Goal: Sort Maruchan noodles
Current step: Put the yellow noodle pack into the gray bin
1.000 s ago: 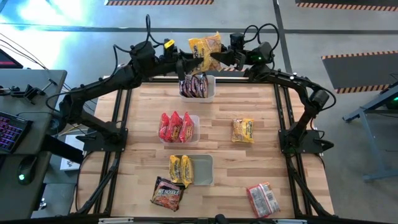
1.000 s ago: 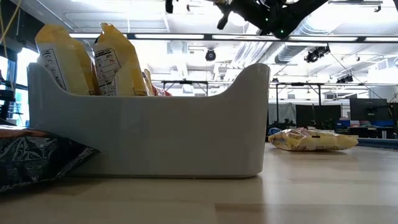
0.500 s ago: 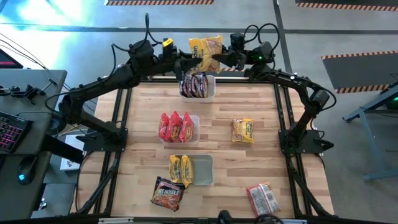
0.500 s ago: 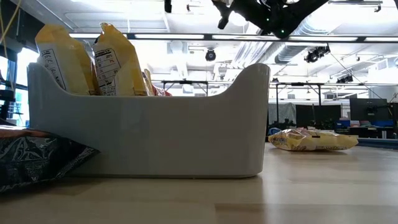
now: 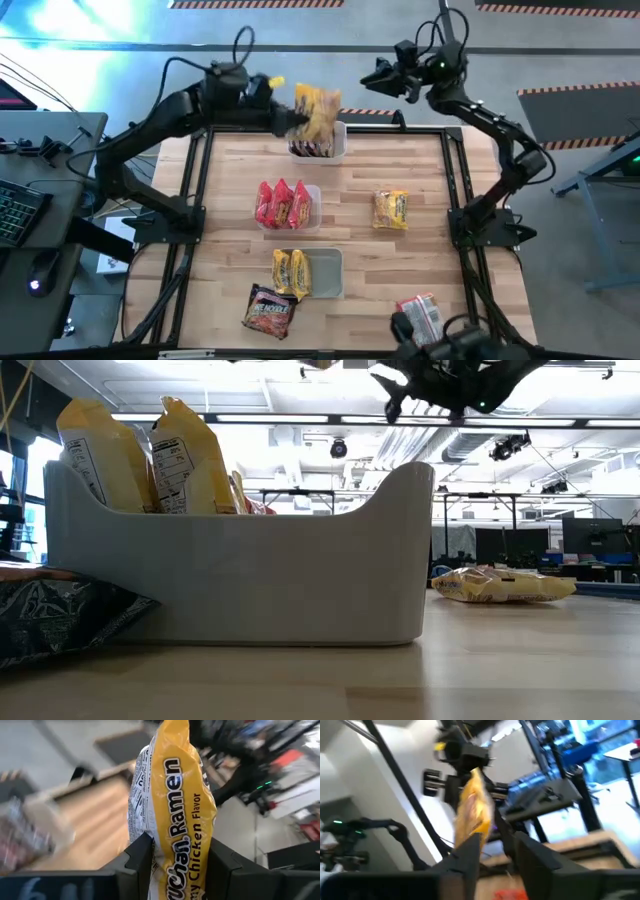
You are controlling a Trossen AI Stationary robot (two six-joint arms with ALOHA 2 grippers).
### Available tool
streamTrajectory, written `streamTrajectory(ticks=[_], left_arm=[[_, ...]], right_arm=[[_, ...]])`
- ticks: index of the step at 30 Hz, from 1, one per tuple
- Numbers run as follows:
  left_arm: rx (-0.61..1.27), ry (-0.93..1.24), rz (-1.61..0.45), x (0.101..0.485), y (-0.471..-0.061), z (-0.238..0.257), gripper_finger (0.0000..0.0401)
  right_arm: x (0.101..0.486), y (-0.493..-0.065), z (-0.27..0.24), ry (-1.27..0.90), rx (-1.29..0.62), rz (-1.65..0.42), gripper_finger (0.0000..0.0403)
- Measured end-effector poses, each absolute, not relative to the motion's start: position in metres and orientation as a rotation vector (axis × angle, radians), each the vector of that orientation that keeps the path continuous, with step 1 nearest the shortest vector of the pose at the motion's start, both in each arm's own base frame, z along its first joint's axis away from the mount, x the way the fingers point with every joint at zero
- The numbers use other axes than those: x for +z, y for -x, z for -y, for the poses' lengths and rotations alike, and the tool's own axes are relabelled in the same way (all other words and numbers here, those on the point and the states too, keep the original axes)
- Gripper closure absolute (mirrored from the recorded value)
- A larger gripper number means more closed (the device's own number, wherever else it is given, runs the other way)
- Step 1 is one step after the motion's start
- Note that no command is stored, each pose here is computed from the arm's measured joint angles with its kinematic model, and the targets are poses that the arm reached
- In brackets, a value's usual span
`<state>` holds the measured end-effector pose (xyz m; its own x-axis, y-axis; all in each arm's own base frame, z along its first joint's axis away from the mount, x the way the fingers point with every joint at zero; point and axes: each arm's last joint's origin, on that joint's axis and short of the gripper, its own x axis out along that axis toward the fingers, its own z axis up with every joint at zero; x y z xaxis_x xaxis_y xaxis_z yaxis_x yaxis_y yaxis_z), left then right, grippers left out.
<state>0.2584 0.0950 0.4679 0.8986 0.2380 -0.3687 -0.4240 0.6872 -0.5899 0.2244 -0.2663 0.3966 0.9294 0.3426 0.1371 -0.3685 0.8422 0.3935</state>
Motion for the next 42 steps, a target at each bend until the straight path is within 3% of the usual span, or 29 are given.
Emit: streamTrajectory(ticks=[6, 8, 17, 23, 33, 42], left_arm=[[0.456, 0.871, -0.414, 0.451, -0.271, -0.055, 0.0291], [0.445, 0.906, -0.443, 0.445, -0.282, -0.039, 0.0291], [0.473, 1.041, -0.700, 0.404, -0.325, 0.022, 0.0291], [0.532, 1.139, -0.807, 0.382, -0.348, 0.061, 0.0291], [0.792, 1.223, -0.956, 0.324, -0.368, 0.124, 0.0291], [0.999, 1.260, -0.959, 0.289, -0.371, 0.152, 0.0291]], right_arm=[[0.388, -0.193, 0.280, -0.343, 0.239, 0.004, 0.0385], [0.385, -0.183, 0.281, -0.301, 0.152, -0.011, 0.0397], [0.371, -0.156, 0.264, -0.186, -0.147, -0.217, 0.0401], [0.377, -0.148, 0.250, -0.138, -0.192, -0.269, 0.0402], [0.382, -0.146, 0.246, -0.138, -0.214, -0.263, 0.0402], [0.382, -0.146, 0.246, -0.139, -0.214, -0.263, 0.0402]])
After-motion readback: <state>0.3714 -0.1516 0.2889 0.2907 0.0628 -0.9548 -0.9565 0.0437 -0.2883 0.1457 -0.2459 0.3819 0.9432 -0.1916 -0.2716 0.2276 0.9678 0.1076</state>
